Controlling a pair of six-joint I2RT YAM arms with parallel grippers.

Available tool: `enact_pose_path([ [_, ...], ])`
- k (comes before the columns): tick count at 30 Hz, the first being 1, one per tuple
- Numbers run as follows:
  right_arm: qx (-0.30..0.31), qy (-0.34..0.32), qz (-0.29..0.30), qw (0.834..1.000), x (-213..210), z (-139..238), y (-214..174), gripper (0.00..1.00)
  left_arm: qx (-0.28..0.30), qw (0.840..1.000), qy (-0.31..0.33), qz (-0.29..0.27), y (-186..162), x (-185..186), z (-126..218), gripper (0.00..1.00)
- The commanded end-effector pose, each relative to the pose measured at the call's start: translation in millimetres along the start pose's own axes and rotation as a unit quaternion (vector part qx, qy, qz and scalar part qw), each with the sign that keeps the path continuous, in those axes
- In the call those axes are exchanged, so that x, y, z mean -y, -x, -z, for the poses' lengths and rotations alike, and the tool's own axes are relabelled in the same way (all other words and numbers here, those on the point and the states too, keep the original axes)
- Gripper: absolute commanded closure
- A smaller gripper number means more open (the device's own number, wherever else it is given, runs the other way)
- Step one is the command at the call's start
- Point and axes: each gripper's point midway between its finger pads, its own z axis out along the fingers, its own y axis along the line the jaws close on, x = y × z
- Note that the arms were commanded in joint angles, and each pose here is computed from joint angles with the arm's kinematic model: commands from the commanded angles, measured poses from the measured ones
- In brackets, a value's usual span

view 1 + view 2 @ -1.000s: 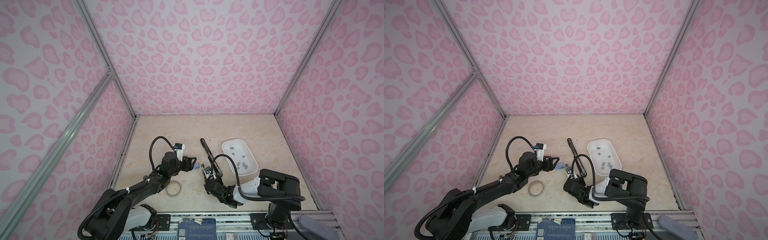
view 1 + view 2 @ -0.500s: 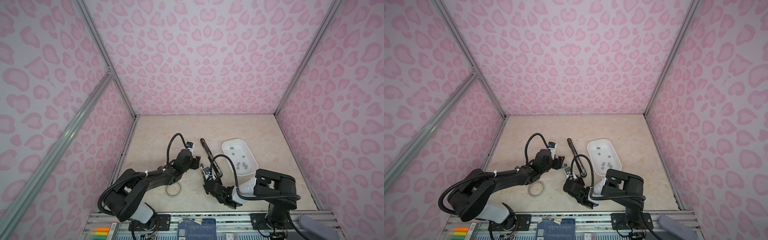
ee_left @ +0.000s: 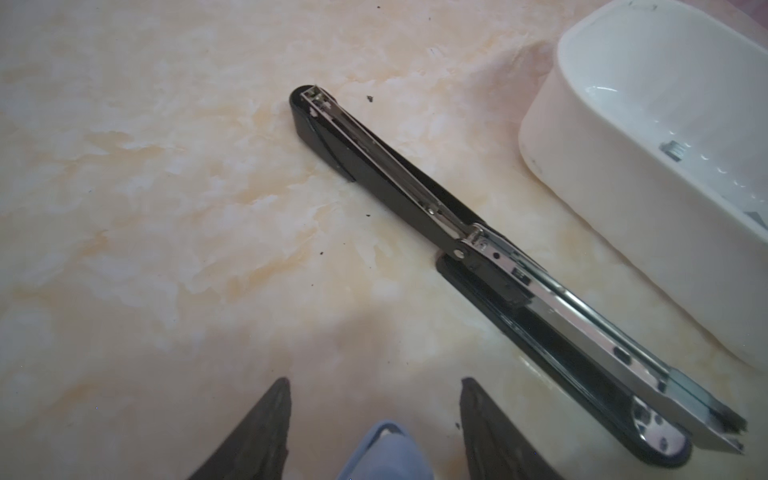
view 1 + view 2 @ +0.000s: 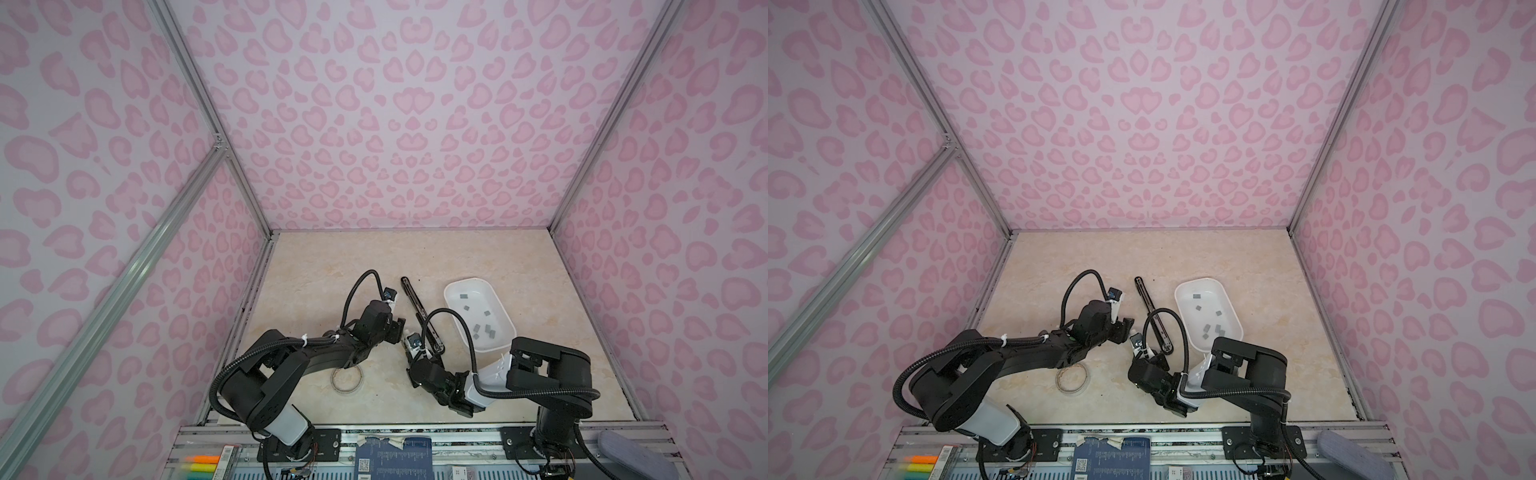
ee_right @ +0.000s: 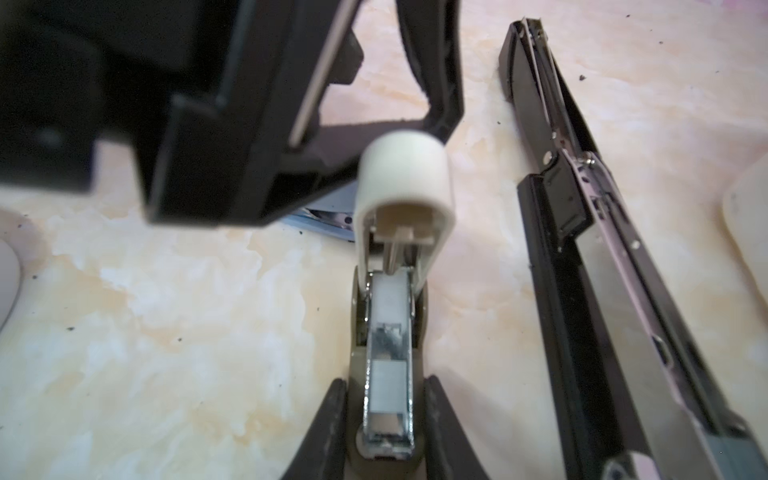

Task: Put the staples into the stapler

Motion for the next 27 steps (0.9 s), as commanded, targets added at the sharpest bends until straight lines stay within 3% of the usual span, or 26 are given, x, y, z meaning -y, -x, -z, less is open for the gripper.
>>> enact_pose_path([
  [1, -0.052, 0.012, 0.016, 0.998, 0.9, 0.3, -28.2, 0.81, 0.024, 0.999, -0.035, -0.02, 9.2, 14.1, 3.4, 0.35],
  [9, -0.047, 0.006, 0.003, 0.999, 7.3, 1.7, -27.6, 0.78, 0.029, 0.996, -0.077, -0.044, 2.3, 28.0, 9.6, 0.36],
  [18, -0.023, 0.011, 0.002, 1.0, 11.6, 17.6, -10.1, 0.57, 0.042, 0.996, -0.063, -0.041, 6.6, 23.3, 18.2, 0.36],
  [22, -0.002, 0.013, 0.009, 1.0, 10.6, 30.4, 6.1, 0.52, 0.05, 0.996, -0.059, -0.041, 9.5, 22.1, 23.1, 0.36],
  [24, 0.008, 0.016, 0.012, 1.0, 9.0, 37.2, 15.2, 0.52, 0.054, 0.996, -0.058, -0.041, 10.5, 21.1, 25.6, 0.36],
  [27, 0.025, 0.018, 0.013, 0.999, 8.2, 46.5, 30.8, 0.63, 0.061, 0.995, -0.062, -0.042, 11.8, 22.2, 30.0, 0.36],
])
